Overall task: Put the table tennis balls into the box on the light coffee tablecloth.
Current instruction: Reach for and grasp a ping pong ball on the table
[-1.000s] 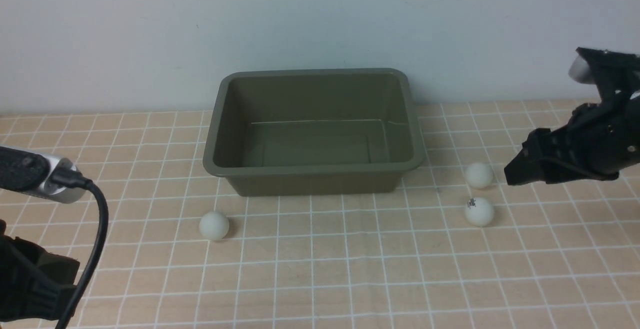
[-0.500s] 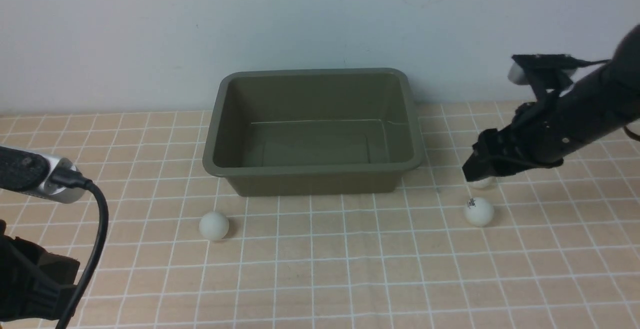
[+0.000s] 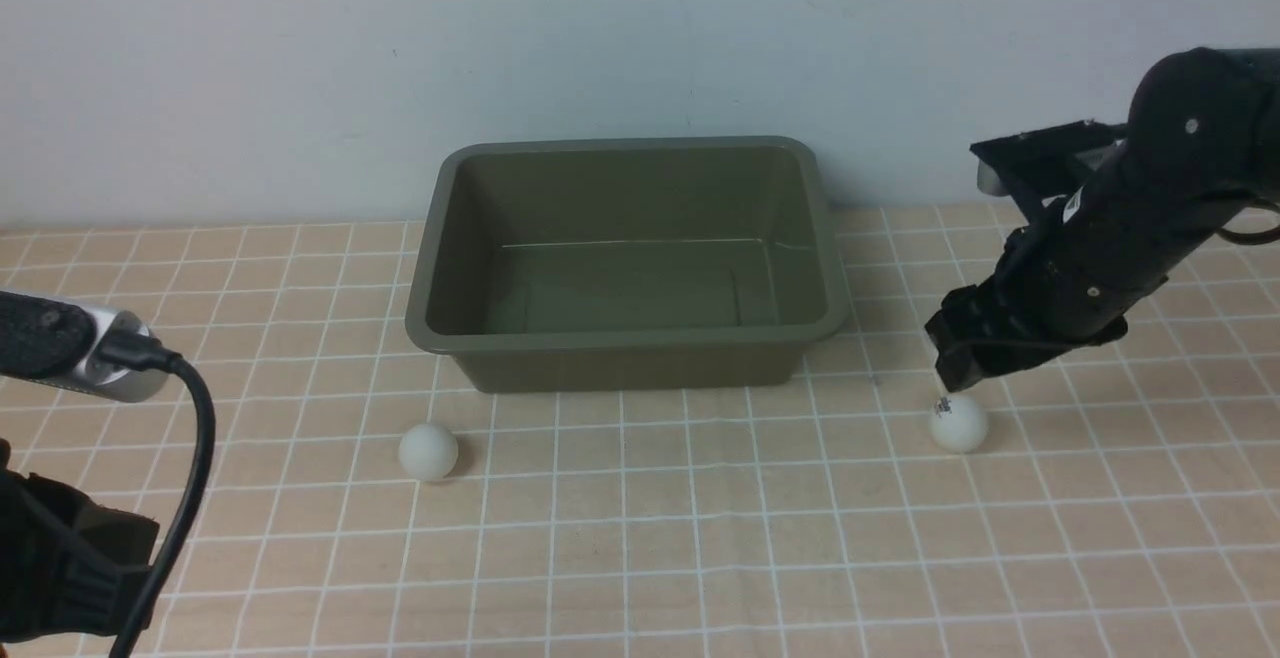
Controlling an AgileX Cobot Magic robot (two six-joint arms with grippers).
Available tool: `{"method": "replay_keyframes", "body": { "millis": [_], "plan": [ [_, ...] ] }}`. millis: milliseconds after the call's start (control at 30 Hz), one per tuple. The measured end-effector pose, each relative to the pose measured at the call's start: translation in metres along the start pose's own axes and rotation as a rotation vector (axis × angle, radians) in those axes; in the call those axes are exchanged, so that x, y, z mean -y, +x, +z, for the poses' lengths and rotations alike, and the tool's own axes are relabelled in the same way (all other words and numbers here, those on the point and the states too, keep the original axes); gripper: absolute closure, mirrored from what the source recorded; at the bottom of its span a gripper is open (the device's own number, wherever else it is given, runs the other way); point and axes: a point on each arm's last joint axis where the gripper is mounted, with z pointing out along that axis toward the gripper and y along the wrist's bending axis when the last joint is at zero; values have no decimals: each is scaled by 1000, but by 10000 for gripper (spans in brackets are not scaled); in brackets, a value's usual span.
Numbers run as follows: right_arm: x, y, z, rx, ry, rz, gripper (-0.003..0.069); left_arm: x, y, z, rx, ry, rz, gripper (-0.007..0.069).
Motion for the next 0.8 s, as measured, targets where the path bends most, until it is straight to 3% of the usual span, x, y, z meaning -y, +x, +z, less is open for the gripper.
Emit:
{"method": "replay_keyframes", "body": {
  "millis": [800],
  "plan": [
    [4,-1,56,-59,-11,29,209,0,0,0,0,0,0,691]
  ]
}}
